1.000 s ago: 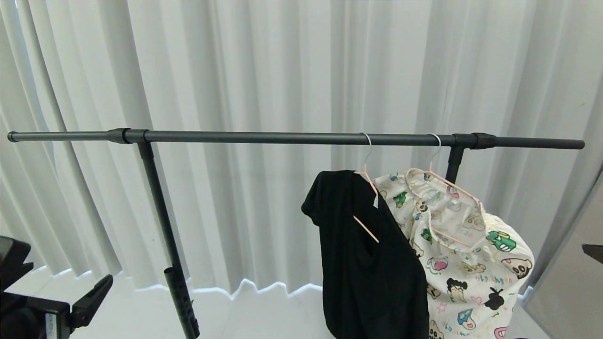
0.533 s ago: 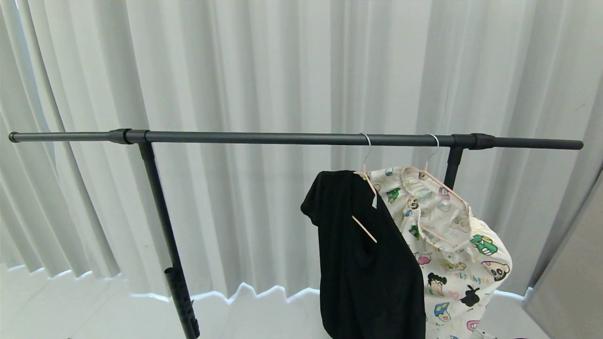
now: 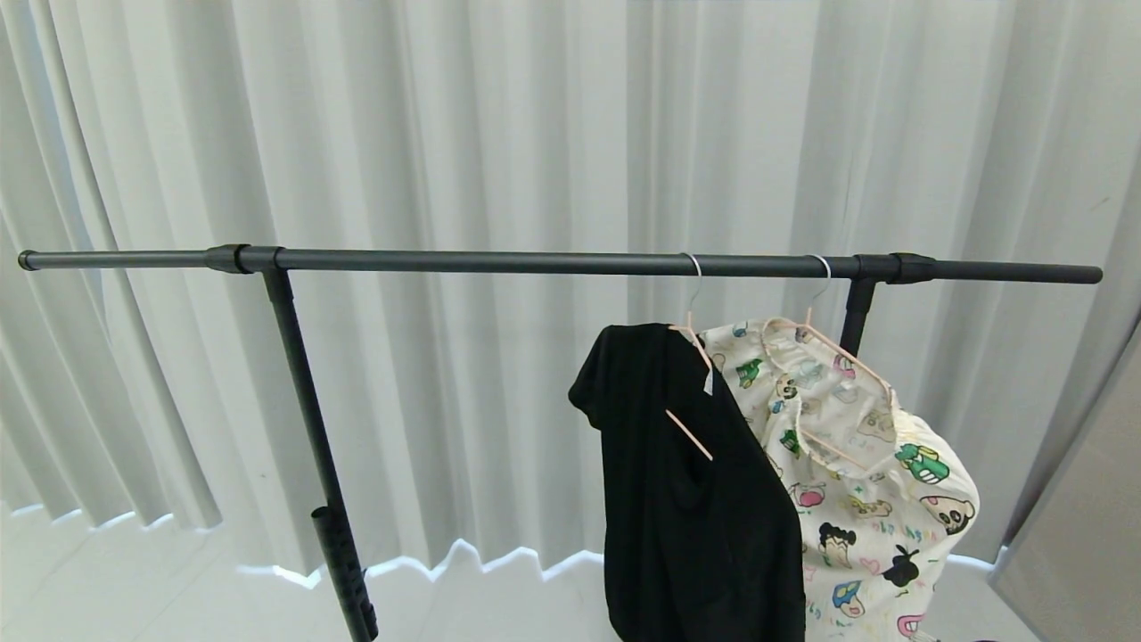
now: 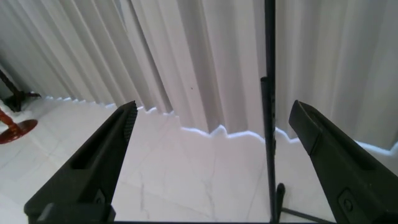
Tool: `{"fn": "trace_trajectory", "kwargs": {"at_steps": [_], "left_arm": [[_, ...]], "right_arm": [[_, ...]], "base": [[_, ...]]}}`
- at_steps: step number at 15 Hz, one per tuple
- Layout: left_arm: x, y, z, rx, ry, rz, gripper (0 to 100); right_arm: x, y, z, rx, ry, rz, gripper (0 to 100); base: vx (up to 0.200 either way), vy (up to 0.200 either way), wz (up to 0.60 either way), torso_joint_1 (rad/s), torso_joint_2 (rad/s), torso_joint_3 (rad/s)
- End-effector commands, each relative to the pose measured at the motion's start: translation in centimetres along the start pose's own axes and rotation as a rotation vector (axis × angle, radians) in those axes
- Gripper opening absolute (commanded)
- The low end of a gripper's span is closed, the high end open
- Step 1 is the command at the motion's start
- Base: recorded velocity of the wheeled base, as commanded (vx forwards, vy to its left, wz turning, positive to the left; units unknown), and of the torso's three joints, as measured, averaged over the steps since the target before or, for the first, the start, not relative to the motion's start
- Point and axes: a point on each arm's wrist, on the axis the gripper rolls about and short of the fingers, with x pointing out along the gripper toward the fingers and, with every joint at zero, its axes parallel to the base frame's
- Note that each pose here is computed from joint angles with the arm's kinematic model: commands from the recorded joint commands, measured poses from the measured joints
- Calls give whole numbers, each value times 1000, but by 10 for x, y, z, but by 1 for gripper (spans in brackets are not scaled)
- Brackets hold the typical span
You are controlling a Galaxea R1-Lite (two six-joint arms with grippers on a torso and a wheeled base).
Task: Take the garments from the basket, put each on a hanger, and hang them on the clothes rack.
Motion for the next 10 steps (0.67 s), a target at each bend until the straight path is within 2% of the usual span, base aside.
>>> {"fn": "trace_trajectory", "kwargs": {"at_steps": [1,2,3,4,5,7,9,10], "left_arm": [[-2,0,-1,20,-20,1,100],[-2,0,0,41,-23,-2,100],[-1,1,0,73,-48,-71,100],[-1,1,-1,47,-96,-171,100],[-2,2,-2,4,-136,-252,100],[-1,2,-2,-112,-115,-261,100],[-1,1,-6,-295,-86,-265,100],[-6,1,-7,-367,-145,-228,100]], "right_arm": [[-10,-1,-23,71,-31,-87,100],[-10,-1,-23,77,-30,-87,100],[-10,-1,-23,120,-31,-87,100],[-10,-1,-23,114,-33,-85,100],[-10,-1,-23,88,-33,-64,100],[-10,2,-20,25,-73,66,100],[-10,4,-20,13,-91,183,100],[-11,7,-20,9,-100,331,100]], "base": [[0,0,0,0,0,0],[0,0,0,0,0,0],[0,0,0,0,0,0],[0,0,0,0,0,0],[0,0,0,0,0,0],[0,0,0,0,0,0],[0,0,0,0,0,0],[0,0,0,0,0,0]]}}
